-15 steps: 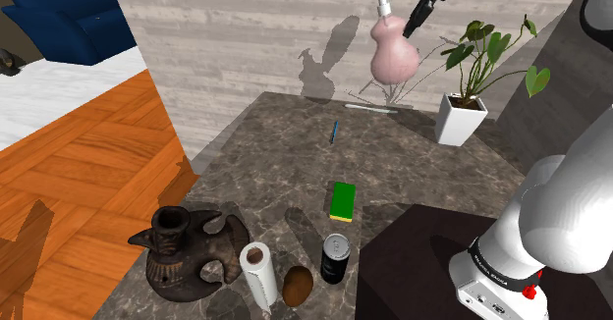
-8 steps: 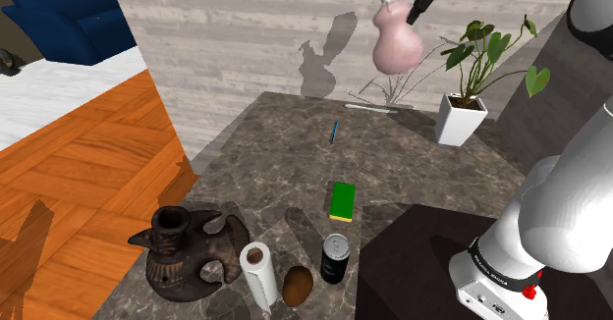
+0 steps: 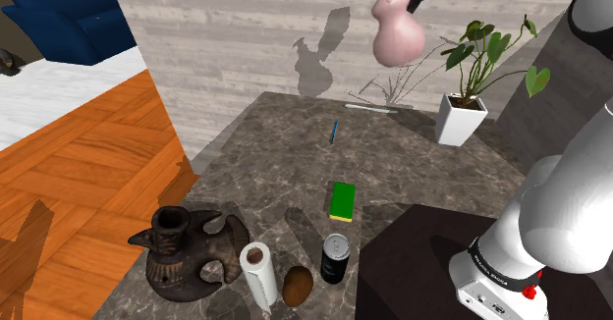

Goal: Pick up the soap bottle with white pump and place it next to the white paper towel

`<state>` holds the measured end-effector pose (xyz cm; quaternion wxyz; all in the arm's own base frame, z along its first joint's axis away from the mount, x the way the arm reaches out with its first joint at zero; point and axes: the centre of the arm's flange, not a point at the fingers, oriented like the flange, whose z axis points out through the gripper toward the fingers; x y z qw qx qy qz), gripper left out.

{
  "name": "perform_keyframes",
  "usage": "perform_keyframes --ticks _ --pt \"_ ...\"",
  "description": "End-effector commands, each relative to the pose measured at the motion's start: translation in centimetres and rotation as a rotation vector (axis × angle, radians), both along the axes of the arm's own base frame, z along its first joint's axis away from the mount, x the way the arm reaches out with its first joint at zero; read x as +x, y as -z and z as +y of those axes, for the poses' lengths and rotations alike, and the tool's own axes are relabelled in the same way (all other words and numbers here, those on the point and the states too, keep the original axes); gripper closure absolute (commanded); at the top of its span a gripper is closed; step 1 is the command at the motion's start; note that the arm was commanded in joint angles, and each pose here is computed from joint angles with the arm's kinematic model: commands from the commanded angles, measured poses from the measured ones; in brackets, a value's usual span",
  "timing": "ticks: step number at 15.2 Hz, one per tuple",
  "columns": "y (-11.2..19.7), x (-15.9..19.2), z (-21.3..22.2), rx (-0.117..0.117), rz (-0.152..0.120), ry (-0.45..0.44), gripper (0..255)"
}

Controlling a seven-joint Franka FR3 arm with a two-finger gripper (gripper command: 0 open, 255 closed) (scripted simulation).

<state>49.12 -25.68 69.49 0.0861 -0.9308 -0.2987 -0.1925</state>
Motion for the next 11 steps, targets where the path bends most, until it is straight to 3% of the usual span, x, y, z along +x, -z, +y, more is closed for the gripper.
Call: perform_keyframes --ticks 1,11 --pt "-0.2 -0.4 2.2 -0.002 -0.001 0.002 255" --pt "-0.2 -2.7 15.2 -0.002 -0.001 0.002 255"
